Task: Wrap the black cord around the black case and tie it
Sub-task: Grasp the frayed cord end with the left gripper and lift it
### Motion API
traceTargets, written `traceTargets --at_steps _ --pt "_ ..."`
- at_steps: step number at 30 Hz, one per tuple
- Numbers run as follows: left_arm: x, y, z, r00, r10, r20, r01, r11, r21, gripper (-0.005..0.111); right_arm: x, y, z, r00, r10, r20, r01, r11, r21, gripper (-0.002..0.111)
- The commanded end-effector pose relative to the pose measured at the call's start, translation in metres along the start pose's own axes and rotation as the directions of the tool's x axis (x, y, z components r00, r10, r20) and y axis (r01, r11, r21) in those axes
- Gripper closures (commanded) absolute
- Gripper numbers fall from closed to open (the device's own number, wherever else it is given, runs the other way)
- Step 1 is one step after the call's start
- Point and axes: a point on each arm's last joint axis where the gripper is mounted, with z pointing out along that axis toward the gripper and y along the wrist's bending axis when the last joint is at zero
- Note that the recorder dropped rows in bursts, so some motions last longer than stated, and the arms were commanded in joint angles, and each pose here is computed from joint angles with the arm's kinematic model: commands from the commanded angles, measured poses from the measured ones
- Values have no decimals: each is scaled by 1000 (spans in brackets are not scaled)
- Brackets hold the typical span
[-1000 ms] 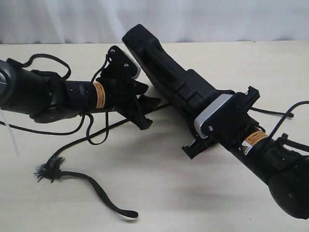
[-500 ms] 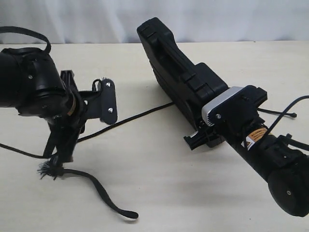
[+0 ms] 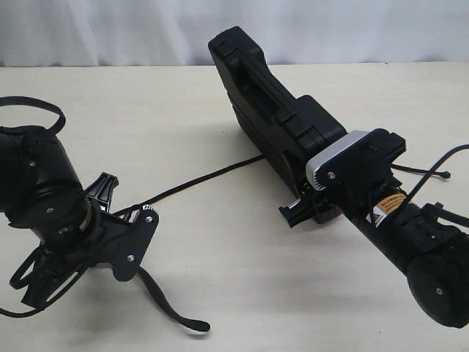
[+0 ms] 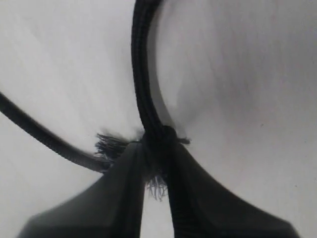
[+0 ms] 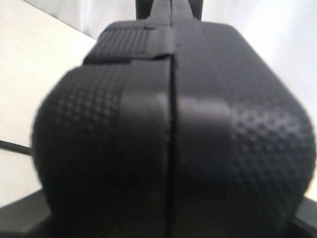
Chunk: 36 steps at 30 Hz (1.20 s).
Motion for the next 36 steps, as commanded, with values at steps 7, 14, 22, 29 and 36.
traceTargets --at_steps 7,14,22,29,36 --pt "6 3 6 996 -81 39 81 997 2 62 9 2 -1 996 25 -86 -27 999 -20 104" --pt "9 7 20 973 -209 100 206 978 37 62 9 2 -1 996 25 -87 -27 999 -21 104" --pt "10 1 38 992 -123 32 119 987 110 99 9 2 -1 996 25 -87 -27 999 -21 104" --pt "13 5 20 989 -140 47 137 989 62 107 9 2 -1 996 25 -87 -27 999 -21 104" --pt "21 19 -41 897 -315 310 378 910 -169 107 10 2 -1 994 50 -92 -52 998 -20 104"
